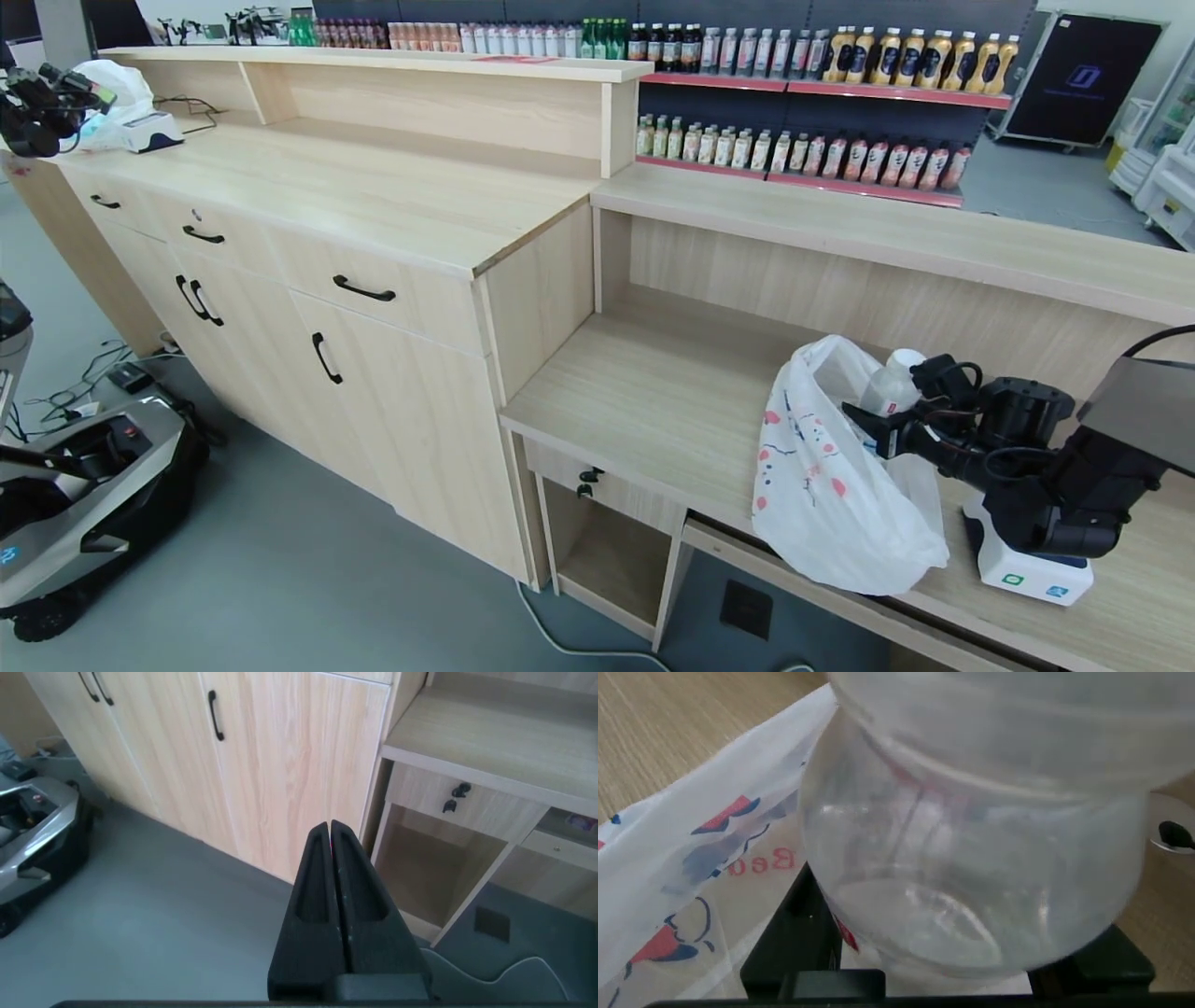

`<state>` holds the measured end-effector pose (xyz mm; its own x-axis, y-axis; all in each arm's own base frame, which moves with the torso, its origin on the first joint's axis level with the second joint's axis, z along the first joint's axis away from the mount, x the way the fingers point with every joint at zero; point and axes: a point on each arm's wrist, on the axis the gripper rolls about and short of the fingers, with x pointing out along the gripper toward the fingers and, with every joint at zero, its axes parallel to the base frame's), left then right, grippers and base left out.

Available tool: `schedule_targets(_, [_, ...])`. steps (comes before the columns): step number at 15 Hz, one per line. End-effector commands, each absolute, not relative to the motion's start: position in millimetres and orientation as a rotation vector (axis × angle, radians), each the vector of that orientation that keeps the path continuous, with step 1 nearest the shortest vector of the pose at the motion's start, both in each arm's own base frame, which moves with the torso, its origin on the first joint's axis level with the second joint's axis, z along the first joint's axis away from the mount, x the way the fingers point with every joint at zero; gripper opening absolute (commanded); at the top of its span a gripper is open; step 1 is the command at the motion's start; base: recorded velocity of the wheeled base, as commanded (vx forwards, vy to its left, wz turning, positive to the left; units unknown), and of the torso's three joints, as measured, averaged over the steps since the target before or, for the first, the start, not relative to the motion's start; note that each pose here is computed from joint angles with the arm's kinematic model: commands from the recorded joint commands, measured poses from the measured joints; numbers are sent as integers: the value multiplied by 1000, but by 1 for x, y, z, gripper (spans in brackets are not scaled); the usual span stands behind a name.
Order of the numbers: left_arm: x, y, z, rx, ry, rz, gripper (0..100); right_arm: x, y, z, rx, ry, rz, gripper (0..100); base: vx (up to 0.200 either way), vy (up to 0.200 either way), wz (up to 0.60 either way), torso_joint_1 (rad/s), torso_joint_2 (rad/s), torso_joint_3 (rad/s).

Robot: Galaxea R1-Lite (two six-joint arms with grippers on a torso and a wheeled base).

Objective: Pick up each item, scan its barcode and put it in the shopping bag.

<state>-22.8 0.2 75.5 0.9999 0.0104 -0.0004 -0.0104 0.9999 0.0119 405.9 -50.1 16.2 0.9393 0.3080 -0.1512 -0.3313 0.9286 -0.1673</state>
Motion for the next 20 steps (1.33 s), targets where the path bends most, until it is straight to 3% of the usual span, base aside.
schedule_targets(1, [-23, 0, 75, 12, 0, 11, 0, 405, -54, 13, -190, 141, 323, 100, 0, 0, 0, 0, 0, 0])
schedule_targets(4, [-23, 0, 75, 12, 0, 11, 0, 400, -53, 38, -194, 111, 351, 100, 0, 0, 0, 0, 0, 0])
schedule_targets(6, [-23, 0, 75, 12, 0, 11, 0, 389, -54, 71, -195, 95, 341, 100, 0, 0, 0, 0, 0, 0])
schedule_targets(11, [-23, 0, 75, 12, 0, 11, 0, 273, -59, 163, -190, 131, 248, 100, 0, 0, 0, 0, 0, 0])
schedule_targets(15, [-23, 0, 75, 12, 0, 11, 0, 209, -66, 206, -234, 132, -55, 100, 0, 0, 0, 0, 0, 0])
schedule_targets(20, [-23, 0, 75, 12, 0, 11, 0, 196, -77, 219, -252, 120, -330, 100, 0, 0, -480, 2, 1, 1])
